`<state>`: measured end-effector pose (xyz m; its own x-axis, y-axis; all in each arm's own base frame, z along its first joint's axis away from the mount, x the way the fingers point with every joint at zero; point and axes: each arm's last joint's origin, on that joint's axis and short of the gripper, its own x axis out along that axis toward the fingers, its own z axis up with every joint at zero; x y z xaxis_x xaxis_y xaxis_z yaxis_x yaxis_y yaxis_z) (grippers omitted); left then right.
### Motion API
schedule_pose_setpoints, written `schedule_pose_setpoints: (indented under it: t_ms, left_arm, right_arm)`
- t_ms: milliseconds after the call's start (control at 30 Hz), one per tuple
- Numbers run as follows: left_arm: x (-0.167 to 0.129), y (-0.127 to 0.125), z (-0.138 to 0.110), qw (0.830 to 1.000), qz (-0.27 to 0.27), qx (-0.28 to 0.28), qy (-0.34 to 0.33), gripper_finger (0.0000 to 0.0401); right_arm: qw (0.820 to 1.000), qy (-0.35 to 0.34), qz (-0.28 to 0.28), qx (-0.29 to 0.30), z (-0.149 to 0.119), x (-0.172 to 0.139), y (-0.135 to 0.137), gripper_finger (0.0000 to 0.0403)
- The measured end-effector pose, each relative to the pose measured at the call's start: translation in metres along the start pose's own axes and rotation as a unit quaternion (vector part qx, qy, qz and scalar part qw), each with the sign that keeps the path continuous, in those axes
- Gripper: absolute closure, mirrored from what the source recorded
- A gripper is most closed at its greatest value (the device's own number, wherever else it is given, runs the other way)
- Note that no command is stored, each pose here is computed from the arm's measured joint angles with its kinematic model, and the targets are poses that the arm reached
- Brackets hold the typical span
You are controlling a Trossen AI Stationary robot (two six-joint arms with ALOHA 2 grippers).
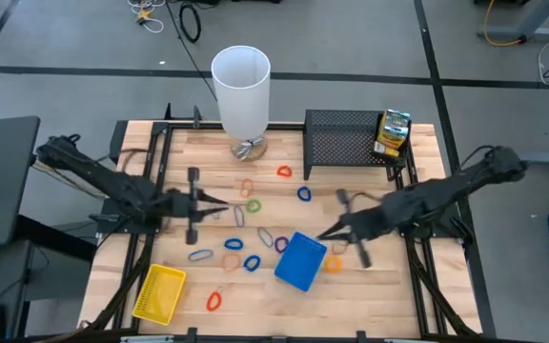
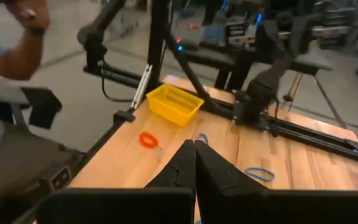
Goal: Pick & Place Office Desk Supplies
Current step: Put the blue rubber band into the blue bin
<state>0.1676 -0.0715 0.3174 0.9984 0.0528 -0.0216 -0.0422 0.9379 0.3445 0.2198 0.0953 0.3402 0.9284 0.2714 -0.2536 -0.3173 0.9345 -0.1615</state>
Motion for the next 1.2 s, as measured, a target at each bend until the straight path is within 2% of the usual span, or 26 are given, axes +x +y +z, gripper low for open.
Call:
schedule_pose_setpoints:
  t_ms: [100,233,333,433,633,800,1033,1200]
  left_arm:
    - [-0.015,0.005,-0.01,0.999,-0.008,-0.034,-0.003,0.0348]
    - [-0.026,0.002,-0.04,0.998,0.001,-0.055,-0.023,0.0348]
    - [-0.029,0.0,-0.059,0.993,0.018,-0.096,-0.063,0.0348]
    - [-0.029,-0.005,-0.079,0.991,0.02,-0.119,-0.062,0.0348]
    - [-0.02,-0.012,-0.111,0.987,0.01,-0.157,-0.004,0.0348]
    - [-0.01,-0.011,-0.121,0.987,0.011,-0.161,0.024,0.0348]
    - [0.0,-0.005,-0.131,0.987,0.031,-0.148,0.051,0.0348]
    - [0.003,-0.001,-0.134,0.987,0.032,-0.147,0.058,0.0348]
  right_arm:
    - [0.999,-0.035,-0.017,0.022,-0.029,-0.029,0.003,0.0403]
    - [0.998,-0.046,-0.038,0.031,-0.07,-0.046,0.006,0.0403]
    - [0.996,-0.031,-0.071,0.036,-0.096,-0.049,0.006,0.0402]
    - [0.994,0.0,-0.102,0.041,-0.117,-0.046,0.007,0.0395]
    - [0.986,0.061,-0.139,0.072,-0.151,-0.04,0.001,0.0375]
    - [0.973,0.128,-0.157,0.109,-0.171,-0.041,-0.009,0.0352]
    - [0.957,0.199,-0.105,0.181,-0.186,-0.041,-0.014,0.0266]
    - [0.934,0.283,-0.1,0.195,-0.183,-0.032,-0.013,0.023]
